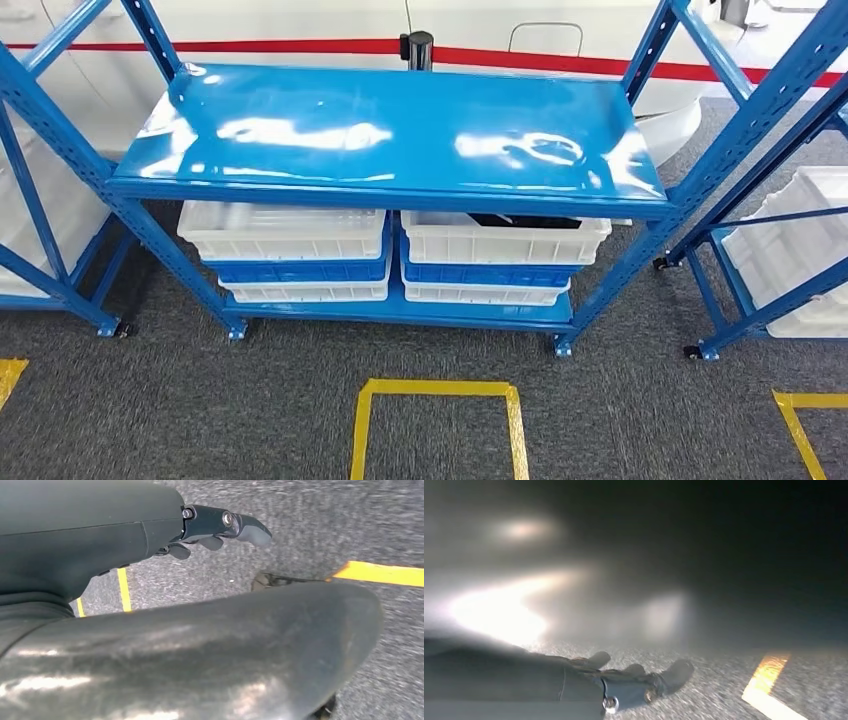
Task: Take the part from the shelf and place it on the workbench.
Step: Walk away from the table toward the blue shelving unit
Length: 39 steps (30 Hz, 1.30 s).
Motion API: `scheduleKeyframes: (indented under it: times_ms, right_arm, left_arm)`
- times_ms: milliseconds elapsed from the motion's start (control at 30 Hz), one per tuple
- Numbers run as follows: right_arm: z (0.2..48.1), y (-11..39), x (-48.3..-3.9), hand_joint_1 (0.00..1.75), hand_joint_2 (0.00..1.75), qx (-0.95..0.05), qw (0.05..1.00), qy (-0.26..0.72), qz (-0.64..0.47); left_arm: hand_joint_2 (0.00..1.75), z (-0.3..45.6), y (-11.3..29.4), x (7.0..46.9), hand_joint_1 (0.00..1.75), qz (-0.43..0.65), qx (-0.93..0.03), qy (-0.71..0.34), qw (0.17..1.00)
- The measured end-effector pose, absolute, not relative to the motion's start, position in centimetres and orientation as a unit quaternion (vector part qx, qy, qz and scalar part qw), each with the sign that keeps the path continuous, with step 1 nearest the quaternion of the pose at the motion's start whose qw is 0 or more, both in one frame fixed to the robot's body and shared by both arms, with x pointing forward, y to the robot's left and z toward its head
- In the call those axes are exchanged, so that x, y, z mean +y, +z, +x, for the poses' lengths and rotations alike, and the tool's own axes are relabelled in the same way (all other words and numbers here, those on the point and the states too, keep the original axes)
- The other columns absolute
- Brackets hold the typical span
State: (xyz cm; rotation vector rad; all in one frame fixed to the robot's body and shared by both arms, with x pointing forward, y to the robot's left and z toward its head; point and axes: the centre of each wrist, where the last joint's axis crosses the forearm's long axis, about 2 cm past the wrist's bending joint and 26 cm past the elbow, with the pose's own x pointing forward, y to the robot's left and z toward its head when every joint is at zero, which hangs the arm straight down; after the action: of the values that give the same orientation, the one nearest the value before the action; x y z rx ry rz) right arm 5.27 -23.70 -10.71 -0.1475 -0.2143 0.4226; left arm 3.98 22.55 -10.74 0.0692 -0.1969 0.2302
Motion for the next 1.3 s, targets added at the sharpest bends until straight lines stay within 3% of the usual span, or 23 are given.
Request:
scheduleKeyframes:
  times_ms: [1067, 1167, 1200, 1300]
  right_arm:
    - [4.7, -10.8, -23.7, 0.0, 0.0, -0.094, 0.97, 0.212, -0.072]
    - [5.1, -10.7, -23.7, 0.0, 0.0, -0.096, 0.969, 0.215, -0.076]
    - [5.2, -10.7, -23.7, 0.0, 0.0, -0.097, 0.968, 0.216, -0.078]
    - [5.1, -10.7, -23.8, 0.0, 0.0, -0.097, 0.968, 0.216, -0.084]
  left_arm:
    - [0.0, 3.7, -10.8, 22.6, 0.0, 0.062, -0.051, 0.104, 0.991]
    - [1.31, 4.2, -10.7, 22.6, 0.0, 0.084, -0.029, 0.101, 0.991]
    - [1.31, 4.3, -10.6, 22.5, 0.0, 0.088, -0.027, 0.102, 0.991]
    - [0.0, 4.3, -10.6, 22.4, 0.0, 0.087, -0.026, 0.103, 0.99]
